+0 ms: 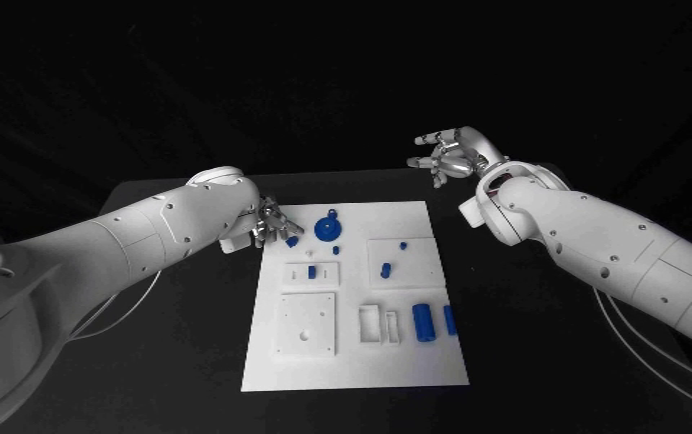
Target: Assemble the parts on the task board
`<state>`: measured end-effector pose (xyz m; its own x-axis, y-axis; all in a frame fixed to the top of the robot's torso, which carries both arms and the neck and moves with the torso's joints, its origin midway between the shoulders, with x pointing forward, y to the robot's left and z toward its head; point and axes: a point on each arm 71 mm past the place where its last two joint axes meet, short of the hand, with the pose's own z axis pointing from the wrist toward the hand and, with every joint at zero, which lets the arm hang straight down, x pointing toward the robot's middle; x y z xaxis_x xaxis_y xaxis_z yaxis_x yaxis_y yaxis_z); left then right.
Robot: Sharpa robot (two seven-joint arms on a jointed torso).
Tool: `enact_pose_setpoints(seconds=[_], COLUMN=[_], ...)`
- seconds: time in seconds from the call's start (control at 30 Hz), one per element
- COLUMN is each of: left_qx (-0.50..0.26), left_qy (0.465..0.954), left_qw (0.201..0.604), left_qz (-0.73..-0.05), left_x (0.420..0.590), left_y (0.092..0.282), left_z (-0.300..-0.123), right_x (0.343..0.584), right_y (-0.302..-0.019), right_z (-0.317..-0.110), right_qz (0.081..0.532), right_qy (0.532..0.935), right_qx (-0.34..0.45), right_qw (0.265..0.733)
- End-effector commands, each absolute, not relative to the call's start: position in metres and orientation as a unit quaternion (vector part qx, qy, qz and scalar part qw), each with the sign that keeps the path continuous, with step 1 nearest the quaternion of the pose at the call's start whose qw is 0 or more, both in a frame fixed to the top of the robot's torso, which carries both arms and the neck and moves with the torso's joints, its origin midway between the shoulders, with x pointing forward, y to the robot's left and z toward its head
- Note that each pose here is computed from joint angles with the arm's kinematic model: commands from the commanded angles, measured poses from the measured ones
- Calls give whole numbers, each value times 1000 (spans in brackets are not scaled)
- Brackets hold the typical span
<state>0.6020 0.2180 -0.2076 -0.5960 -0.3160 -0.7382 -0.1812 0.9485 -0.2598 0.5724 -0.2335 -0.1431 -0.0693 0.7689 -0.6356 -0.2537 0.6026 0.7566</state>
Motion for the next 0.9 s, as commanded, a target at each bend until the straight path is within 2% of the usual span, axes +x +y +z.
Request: enact_pose_setpoints(seconds=[0.03,0.5,0.6,0.9], left_qx=[-145,-137,-131,-72], left_qy=[885,877,869,819], left_qw=[435,452,468,551], left_qz=[-87,-83,-94,-140], left_x=[602,597,596,590], left_y=[220,227,225,215], left_z=[-206,-202,-199,-186], right_x=[572,573,573,573], right_y=[-234,-237,-238,-239], right_z=[-143,-143,-144,-145], right_qz=[394,391,390,389], right_qy=[617,617,618,619], right_qx=[208,210,210,211], right_qw=[649,650,650,649])
